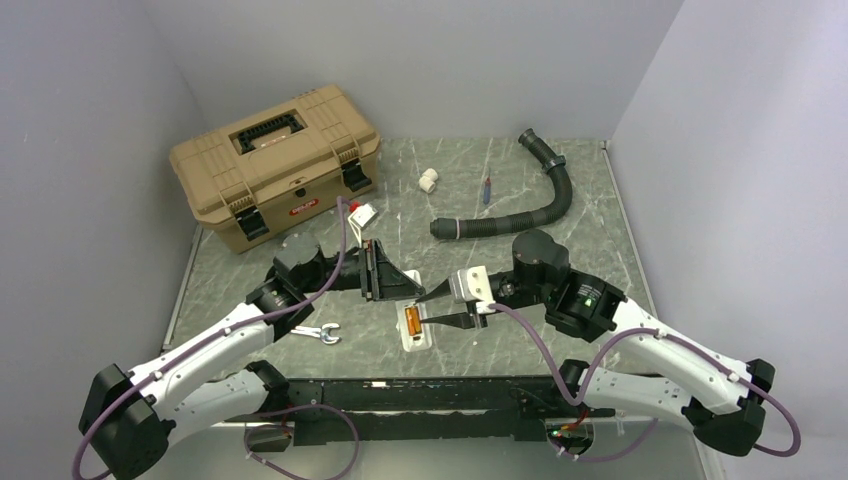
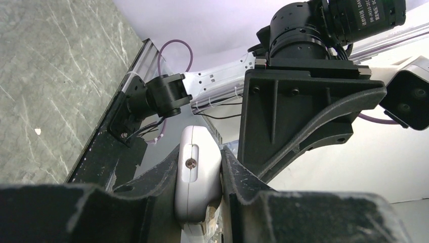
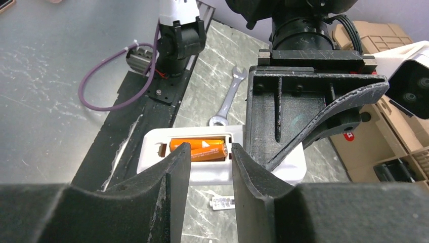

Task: Load the batteries into the remote control
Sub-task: Load the battery into the remote control.

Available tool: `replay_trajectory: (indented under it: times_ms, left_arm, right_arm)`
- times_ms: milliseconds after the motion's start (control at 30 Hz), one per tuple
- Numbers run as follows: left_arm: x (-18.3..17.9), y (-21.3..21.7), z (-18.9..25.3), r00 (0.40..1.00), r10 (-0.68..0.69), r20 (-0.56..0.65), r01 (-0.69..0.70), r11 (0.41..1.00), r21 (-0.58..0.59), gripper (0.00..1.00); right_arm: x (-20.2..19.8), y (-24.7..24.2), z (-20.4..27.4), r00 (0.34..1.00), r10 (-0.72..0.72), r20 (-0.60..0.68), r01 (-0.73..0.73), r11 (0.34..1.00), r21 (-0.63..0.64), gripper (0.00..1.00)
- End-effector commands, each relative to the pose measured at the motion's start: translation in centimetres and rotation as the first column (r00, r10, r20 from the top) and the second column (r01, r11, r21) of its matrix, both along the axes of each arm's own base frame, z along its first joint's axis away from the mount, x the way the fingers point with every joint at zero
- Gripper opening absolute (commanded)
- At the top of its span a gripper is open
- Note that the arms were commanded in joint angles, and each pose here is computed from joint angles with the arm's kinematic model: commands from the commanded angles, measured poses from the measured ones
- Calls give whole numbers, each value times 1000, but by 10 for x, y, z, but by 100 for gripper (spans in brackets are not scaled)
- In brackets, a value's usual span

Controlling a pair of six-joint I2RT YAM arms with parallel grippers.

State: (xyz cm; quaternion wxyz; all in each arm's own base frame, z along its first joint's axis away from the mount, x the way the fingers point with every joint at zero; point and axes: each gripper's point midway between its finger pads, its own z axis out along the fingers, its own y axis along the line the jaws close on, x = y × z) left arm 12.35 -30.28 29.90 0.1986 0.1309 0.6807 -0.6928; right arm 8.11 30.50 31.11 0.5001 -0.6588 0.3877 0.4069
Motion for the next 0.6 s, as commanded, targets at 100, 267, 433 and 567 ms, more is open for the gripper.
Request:
replay_trajectory:
  times_ms: [100,267,433,567]
  left_arm:
    - [-5,-1,24,996,-28,83,33,998,-51,0]
    - [-6,-2,25,996,-32,85,36,998,-53,0]
    - [-7,-2,25,996,-34,87,39,998,-54,0]
    - [-7,-2,26,996,-34,88,39,998,-55,0]
  right_arm:
    - [-5,5,27,997,52,55,-57,995,82,36]
    - [-4,9,26,997,62,52,-66,995,79,34]
    - [-4,10,24,996,69,47,-73,995,74,32]
    - [-4,11,23,997,68,44,-71,995,73,30]
